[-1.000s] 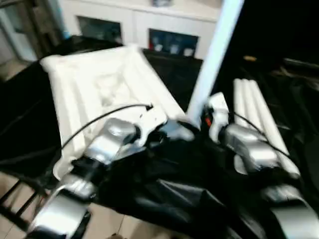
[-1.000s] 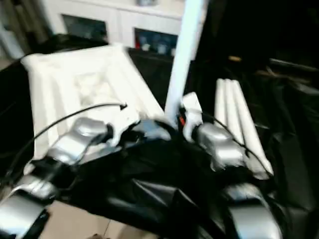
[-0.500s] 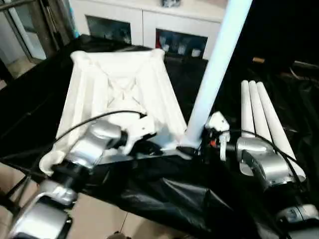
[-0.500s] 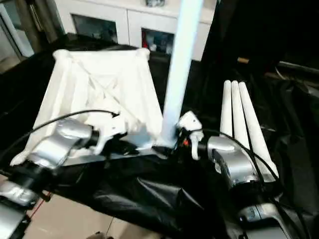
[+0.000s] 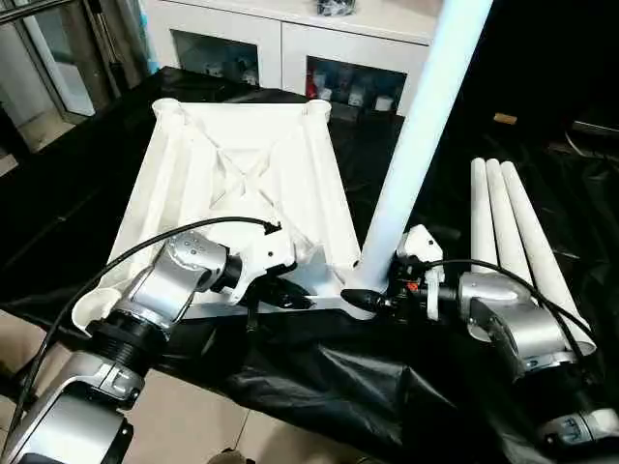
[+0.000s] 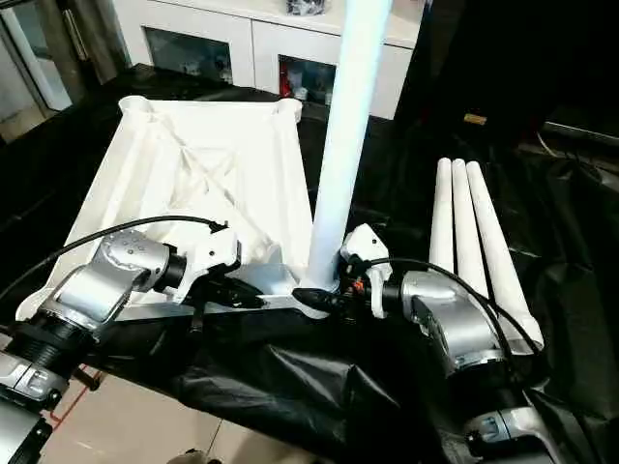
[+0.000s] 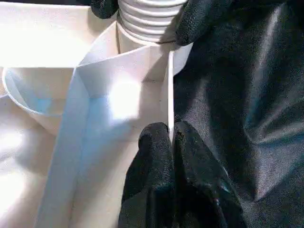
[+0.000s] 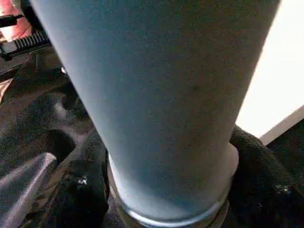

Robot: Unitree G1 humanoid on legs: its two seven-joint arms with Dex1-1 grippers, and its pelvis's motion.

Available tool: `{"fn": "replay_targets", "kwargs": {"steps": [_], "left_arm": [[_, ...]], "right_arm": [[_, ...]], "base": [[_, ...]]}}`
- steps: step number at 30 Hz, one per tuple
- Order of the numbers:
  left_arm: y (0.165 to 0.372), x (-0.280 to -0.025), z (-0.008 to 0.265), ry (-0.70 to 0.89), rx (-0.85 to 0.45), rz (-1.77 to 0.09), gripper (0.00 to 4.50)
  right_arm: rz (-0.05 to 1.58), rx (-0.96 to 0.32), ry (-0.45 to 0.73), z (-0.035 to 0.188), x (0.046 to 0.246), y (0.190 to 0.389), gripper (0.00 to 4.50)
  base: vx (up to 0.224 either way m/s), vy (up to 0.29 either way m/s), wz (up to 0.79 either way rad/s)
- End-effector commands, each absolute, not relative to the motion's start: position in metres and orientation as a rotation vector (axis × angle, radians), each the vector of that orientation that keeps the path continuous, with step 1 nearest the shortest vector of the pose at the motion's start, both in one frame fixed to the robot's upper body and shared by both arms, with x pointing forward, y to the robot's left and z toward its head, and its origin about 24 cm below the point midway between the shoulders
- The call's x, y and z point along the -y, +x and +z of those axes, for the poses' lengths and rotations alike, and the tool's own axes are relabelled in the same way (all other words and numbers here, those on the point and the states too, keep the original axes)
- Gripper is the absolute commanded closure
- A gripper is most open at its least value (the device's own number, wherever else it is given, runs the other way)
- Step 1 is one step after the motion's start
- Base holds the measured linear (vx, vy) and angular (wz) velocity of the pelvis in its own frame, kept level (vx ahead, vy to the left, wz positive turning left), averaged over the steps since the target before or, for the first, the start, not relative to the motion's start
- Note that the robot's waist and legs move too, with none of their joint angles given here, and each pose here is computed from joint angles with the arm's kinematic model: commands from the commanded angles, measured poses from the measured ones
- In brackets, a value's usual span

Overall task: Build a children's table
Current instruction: Rotate leg to tighten

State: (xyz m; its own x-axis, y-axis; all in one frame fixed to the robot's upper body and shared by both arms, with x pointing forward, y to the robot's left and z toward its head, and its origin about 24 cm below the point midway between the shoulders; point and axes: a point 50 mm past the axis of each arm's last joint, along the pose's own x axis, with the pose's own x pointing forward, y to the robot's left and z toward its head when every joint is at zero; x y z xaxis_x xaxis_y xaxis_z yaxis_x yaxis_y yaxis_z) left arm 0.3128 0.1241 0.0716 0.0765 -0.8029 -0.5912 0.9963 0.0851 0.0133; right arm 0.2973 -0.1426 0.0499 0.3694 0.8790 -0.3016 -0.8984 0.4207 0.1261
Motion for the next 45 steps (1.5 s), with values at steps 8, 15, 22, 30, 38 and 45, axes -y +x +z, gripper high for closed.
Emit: {"fn": "replay_targets", "kwargs": {"steps": [8, 15, 22, 30, 38, 45], "left_arm": [[0.328, -0.082, 0.073, 0.417, -0.387, -1.28, 4.5], [0.351, -0.049, 0.079, 0.369, -0.343, -0.983, 4.5], [0.347, -0.038, 0.077, 0.375, -0.316, -1.024, 4.5], [0.336, -0.049, 0.074, 0.388, -0.3, -1.166, 4.5], [0.317, -0.071, 0.072, 0.419, -0.306, -1.387, 4.5], [0.309, -0.095, 0.071, 0.45, -0.368, -1.495, 4.5]], "right_arm": [[0.85, -0.385, 0.046, 0.023, 0.115, 0.314, 1.68], [0.486, -0.457, 0.114, 0.011, 0.085, 0.338, 1.7], [0.49, -0.43, 0.165, 0.015, 0.077, 0.343, 1.0], [0.661, -0.338, 0.095, 0.03, 0.087, 0.343, 0.64], [0.953, -0.303, -0.028, 0.041, 0.123, 0.322, 0.64], [1.146, -0.366, -0.067, 0.047, 0.146, 0.3, 0.64]], "base": [[0.0, 0.0, 0.0], [0.0, 0.0, 0.0], [0.0, 0.0, 0.0], [0.0, 0.0, 0.0], [0.0, 0.0, 0.0], [0.0, 0.0, 0.0]]}}
